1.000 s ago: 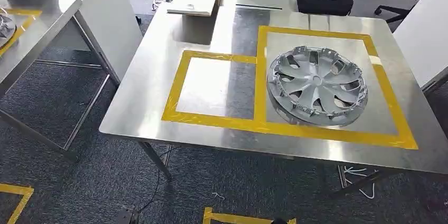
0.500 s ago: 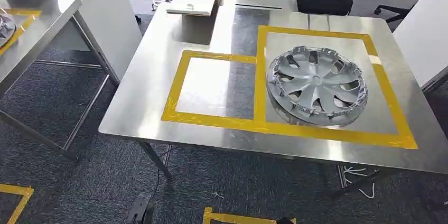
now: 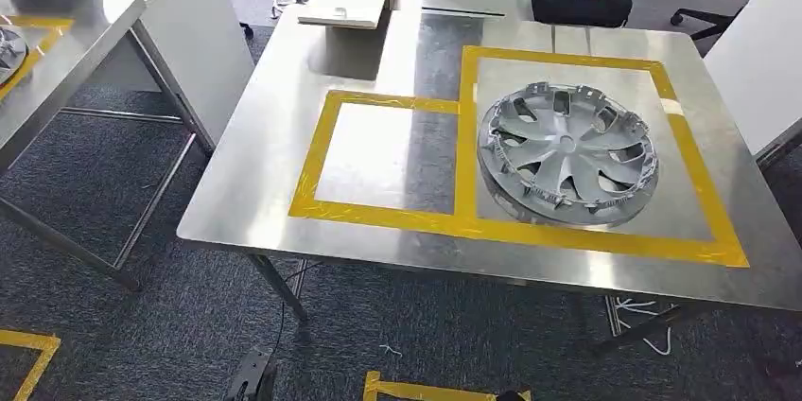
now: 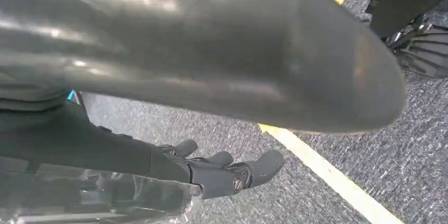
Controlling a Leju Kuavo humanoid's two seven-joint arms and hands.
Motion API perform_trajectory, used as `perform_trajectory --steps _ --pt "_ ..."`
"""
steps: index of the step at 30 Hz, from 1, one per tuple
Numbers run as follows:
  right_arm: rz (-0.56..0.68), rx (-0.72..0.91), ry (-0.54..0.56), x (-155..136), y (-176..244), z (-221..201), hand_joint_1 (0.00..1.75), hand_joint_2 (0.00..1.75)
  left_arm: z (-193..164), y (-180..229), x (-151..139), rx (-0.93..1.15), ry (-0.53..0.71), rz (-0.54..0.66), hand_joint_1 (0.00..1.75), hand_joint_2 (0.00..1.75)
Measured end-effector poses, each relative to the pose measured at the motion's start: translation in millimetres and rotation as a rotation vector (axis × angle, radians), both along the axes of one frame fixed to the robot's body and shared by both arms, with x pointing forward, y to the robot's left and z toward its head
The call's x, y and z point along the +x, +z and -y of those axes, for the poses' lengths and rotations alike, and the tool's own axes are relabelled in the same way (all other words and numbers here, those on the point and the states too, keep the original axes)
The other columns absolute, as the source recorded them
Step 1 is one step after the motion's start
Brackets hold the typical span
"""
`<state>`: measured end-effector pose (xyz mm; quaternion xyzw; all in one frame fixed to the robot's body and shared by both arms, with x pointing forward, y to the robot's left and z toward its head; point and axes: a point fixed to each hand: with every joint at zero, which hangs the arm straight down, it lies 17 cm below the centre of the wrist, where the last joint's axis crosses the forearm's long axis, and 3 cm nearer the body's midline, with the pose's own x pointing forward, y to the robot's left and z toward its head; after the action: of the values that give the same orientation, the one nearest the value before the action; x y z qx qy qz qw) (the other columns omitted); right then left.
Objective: Take the parts from the cabinet and place them on the table.
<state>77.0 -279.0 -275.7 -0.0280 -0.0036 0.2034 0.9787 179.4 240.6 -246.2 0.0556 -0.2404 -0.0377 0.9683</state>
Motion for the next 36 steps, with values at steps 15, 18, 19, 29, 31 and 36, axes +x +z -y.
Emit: perform_trajectory --steps 15,18,19,29,31,36 --pt "-0.005 -0.009 -0.01 1 0 4 0.0 0.0 -6 -3 -4 0.001 -0.017 -0.017 0.0 0.0" --pt "-0.004 -0.012 -0.016 0 0 5 0.0 0.0 -8 -4 -4 0.004 -0.026 -0.022 0.0 0.0" --pt "-0.006 -0.011 -0.014 -1 0 4 0.0 0.0 -10 -4 -5 0.007 -0.029 -0.023 0.0 0.0" --pt "-0.011 -0.002 -0.015 -7 -1 0 0.0 0.0 -15 -5 -6 0.027 -0.016 -0.02 0.0 0.0" --pt "-0.009 0.005 -0.016 -5 -1 -5 0.0 0.0 -18 -5 -5 0.033 -0.015 -0.019 0.0 0.0" --pt "-0.011 0.008 -0.015 -7 -1 -8 0.0 0.0 -19 -5 -5 0.039 -0.011 -0.018 0.0 0.0"
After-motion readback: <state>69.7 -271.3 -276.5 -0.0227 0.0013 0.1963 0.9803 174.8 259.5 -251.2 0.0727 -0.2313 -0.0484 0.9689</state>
